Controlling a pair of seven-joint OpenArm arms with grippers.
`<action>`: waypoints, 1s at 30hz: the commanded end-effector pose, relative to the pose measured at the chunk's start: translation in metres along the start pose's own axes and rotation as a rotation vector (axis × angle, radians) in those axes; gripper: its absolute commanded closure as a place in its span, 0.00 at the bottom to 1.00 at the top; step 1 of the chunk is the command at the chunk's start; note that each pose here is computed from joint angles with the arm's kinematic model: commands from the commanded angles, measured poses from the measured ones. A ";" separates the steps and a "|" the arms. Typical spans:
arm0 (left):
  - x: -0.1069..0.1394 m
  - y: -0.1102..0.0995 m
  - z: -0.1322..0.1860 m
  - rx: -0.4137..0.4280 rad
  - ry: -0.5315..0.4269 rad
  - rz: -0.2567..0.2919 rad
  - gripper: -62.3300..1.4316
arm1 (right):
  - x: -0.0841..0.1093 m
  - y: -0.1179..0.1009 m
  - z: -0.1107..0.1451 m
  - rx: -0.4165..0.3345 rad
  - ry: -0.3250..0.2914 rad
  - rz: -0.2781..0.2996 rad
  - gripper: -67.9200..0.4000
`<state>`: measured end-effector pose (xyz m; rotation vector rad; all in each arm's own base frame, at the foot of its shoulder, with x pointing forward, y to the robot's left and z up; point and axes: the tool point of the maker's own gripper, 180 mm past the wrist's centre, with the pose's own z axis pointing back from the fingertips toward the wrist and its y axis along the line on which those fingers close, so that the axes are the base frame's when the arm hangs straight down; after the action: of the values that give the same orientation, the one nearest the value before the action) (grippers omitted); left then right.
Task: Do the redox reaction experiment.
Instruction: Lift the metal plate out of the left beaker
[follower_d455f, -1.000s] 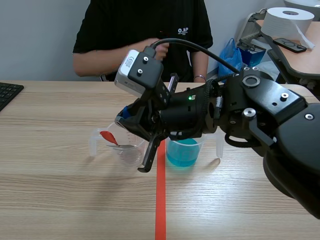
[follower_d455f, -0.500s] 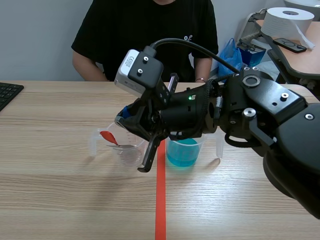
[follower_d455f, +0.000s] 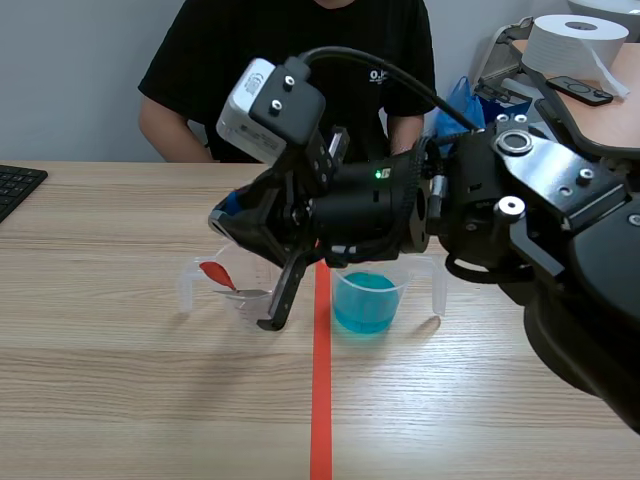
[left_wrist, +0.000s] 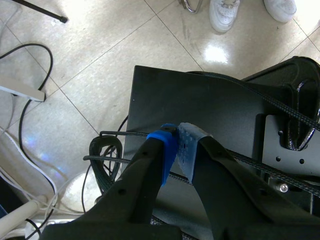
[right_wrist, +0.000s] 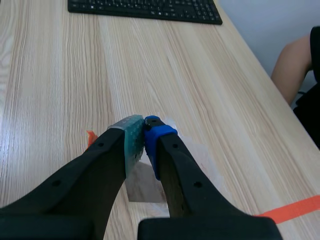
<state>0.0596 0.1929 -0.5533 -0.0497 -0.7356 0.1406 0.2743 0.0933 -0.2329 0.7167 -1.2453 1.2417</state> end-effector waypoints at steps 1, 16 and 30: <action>0.001 0.001 0.002 0.001 -0.009 0.001 0.93 | 0.023 -0.004 0.002 0.000 -0.053 0.032 0.98; 0.001 0.001 0.002 0.001 -0.009 0.001 0.93 | 0.090 0.009 0.019 0.031 -0.191 0.067 0.98; 0.001 0.001 0.002 0.001 -0.009 0.001 0.93 | 0.125 0.006 0.043 0.021 -0.258 0.065 0.98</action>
<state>0.0596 0.1929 -0.5533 -0.0497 -0.7356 0.1406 0.2389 0.0917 -0.1141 0.8665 -1.4505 1.2348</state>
